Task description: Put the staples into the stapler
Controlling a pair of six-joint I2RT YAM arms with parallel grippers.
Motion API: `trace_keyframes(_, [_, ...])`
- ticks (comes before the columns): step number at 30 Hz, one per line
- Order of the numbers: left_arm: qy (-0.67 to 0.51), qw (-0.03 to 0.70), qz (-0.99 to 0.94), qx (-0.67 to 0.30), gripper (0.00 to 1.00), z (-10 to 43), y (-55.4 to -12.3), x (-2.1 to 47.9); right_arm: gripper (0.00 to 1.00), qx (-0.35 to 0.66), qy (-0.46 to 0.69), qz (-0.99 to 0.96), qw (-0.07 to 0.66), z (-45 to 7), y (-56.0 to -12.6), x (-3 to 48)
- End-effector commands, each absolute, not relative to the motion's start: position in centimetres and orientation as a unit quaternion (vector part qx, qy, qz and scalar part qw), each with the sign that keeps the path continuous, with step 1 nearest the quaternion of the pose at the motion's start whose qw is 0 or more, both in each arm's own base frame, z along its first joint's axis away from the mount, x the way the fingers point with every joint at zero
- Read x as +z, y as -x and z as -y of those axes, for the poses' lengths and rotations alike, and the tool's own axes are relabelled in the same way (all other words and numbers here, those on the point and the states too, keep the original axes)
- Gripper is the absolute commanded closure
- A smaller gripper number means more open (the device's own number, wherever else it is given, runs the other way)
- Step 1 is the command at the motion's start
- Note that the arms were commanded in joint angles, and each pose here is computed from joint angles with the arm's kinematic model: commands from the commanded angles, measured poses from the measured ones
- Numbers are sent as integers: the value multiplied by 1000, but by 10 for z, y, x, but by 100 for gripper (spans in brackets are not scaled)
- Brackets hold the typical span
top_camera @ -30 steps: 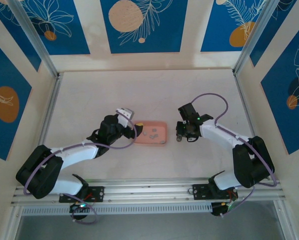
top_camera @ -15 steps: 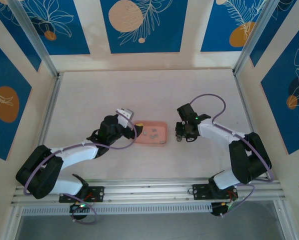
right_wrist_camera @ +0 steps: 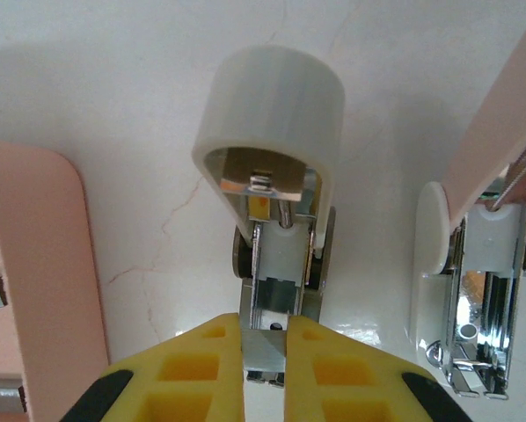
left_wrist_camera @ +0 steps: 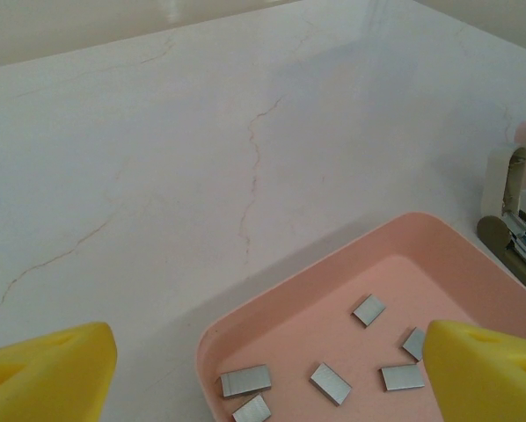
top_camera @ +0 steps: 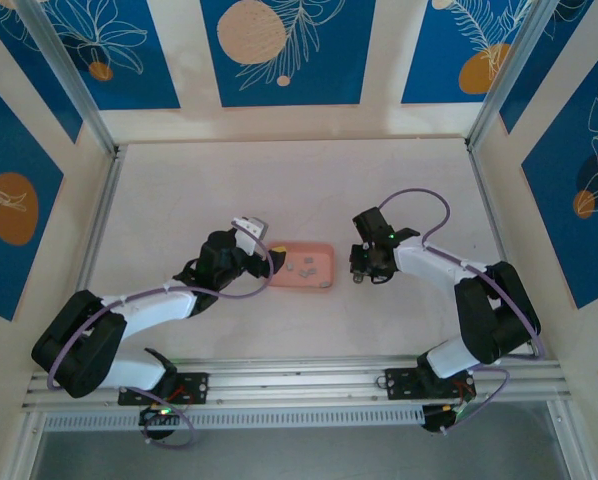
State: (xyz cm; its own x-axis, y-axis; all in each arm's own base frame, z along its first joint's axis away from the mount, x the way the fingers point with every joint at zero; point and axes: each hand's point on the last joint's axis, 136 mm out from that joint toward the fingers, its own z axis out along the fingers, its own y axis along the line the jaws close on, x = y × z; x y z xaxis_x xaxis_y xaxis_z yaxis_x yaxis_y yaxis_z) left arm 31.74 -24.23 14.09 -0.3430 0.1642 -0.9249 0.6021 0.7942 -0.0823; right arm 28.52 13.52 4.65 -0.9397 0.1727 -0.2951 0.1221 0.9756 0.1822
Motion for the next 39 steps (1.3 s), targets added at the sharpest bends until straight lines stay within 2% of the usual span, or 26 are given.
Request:
trace_keyframes(1, [-243, 529, -785, -211, 10, 242, -318, 144, 86, 71, -82, -983, 146, -134, -282, 43])
trace_keyframes(23, [-245, 529, -784, -212, 10, 243, -318, 144, 85, 47, -76, -988, 129, -132, -270, 36])
trace_keyframes(39, [-246, 531, -783, -212, 10, 242, -317, 147, 71, 77, -59, -982, 165, -142, -281, 66])
